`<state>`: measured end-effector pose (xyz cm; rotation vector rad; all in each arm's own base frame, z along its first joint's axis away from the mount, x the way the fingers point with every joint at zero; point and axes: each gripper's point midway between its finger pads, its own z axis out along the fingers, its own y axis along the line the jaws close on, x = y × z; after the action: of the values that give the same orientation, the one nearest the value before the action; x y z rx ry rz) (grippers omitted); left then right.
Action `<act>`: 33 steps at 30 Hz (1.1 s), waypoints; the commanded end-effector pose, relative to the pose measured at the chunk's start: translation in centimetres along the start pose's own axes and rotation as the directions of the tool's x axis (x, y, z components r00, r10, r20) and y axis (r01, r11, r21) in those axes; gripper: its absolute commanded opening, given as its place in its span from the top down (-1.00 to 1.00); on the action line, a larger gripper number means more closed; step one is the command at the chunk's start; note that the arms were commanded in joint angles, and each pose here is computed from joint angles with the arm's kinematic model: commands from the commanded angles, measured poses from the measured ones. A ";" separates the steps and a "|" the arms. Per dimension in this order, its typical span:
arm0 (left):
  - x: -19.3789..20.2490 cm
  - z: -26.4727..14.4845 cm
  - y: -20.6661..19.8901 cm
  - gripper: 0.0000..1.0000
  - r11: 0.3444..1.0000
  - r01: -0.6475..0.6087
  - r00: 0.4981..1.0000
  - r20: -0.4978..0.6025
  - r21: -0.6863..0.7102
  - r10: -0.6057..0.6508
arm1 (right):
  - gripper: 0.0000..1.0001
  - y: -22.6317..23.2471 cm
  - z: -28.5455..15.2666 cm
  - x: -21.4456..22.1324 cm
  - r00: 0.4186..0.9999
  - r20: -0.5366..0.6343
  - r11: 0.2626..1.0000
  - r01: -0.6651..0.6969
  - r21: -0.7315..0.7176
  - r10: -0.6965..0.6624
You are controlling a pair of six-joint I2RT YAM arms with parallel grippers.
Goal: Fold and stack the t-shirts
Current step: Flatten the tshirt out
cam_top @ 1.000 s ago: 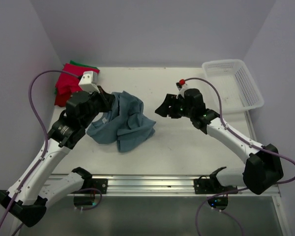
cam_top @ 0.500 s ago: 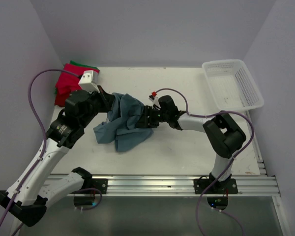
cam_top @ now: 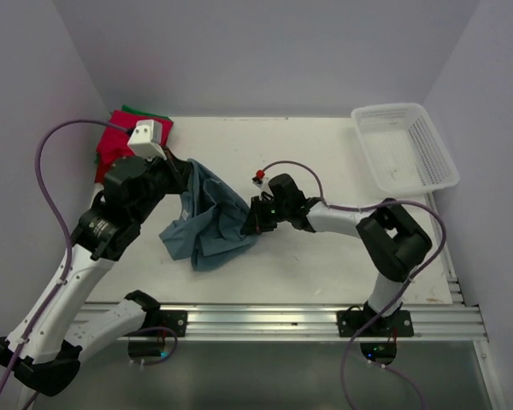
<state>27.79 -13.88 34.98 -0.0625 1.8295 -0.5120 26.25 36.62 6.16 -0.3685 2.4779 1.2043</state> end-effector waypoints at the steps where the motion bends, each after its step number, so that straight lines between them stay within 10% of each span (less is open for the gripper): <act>1: -4.1 -1.7 -0.4 1.00 1.000 -0.012 0.991 0.132 0.003 0.012 | 1.00 0.0 -5.1 -1.7 0.985 0.051 0.973 0.154 0.170 -0.165; 10: -5.0 -2.7 0.1 1.00 0.999 -0.028 0.987 0.159 -0.023 0.031 | 1.00 0.8 -21.5 -7.7 0.887 0.020 0.681 0.340 0.649 -0.462; 18: -7.1 -4.8 0.6 1.00 0.998 -0.036 0.977 0.208 -0.059 0.047 | 1.00 1.8 -36.4 -11.7 0.738 0.338 0.458 -0.044 0.888 -0.584; 26: -10.5 -7.9 0.5 1.00 0.997 -0.019 0.956 0.292 -0.071 0.039 | 1.00 6.7 -42.0 -10.7 0.560 0.529 0.628 -0.021 0.778 -0.637; 33: -14.5 -13.1 -0.7 1.00 1.000 0.002 0.927 0.376 -0.014 0.004 | 1.00 12.2 -37.8 -7.6 0.637 0.477 0.774 0.330 0.541 -0.605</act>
<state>22.54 -10.83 46.56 -0.0429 1.5994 -0.5531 22.61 14.11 38.80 -0.3049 1.7831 0.3602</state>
